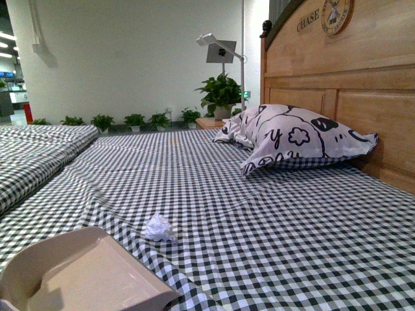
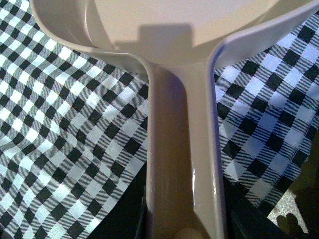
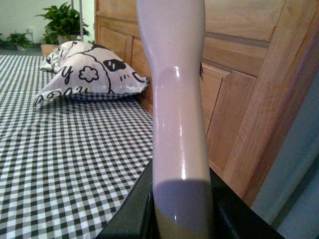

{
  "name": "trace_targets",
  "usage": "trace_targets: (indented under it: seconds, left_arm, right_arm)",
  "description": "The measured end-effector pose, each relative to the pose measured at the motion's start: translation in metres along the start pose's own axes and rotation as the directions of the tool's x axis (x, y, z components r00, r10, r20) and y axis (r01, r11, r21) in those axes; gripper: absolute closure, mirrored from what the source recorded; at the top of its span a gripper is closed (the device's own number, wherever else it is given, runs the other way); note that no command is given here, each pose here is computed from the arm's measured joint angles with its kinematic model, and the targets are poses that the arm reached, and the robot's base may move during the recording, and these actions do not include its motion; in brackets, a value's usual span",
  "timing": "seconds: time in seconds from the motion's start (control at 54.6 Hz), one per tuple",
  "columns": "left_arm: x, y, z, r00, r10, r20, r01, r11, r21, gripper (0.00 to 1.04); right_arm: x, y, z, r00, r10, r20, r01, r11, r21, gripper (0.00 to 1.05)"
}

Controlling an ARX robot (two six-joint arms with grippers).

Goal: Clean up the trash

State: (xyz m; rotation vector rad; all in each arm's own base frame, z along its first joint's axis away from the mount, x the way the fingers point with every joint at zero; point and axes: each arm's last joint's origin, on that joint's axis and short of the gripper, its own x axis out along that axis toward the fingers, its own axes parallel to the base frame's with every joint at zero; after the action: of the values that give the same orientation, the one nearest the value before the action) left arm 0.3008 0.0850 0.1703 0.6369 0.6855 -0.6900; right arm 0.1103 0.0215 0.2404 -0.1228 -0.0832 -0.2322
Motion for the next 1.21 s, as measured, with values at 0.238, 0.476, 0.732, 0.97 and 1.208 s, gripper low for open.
trace_targets:
  seconds: [0.238, 0.476, 0.732, 0.97, 1.208]
  left_arm:
    - [0.0, 0.0, 0.0, 1.0, 0.0, -0.001, 0.0, 1.0, 0.002, 0.79]
    - [0.0, 0.0, 0.0, 1.0, 0.001, -0.002, -0.001, 1.0, 0.005, 0.79]
    - [0.0, 0.0, 0.0, 1.0, 0.001, -0.003, -0.001, 1.0, 0.007, 0.79]
    - [0.0, 0.0, 0.0, 1.0, 0.0, -0.002, 0.0, 1.0, 0.008, 0.79]
    - [0.0, 0.0, 0.0, 1.0, 0.0, -0.002, 0.0, 1.0, 0.011, 0.79]
  right_arm:
    - [0.015, 0.014, -0.004, 0.918, 0.22, -0.33, -0.232, 0.973, 0.002, 0.84]
    - [0.059, 0.04, -0.003, 0.824, 0.388, -0.414, -0.381, 0.919, 0.102, 0.84]
    - [0.13, 0.114, 0.006, 0.683, 0.549, -0.483, -0.564, 0.816, 0.129, 0.84]
    - [0.174, 0.206, -0.002, 0.61, 0.569, -0.552, -0.669, 0.743, 0.026, 0.84]
    - [0.203, 0.249, -0.024, 0.644, 0.465, -0.607, -0.639, 0.763, -0.093, 0.84]
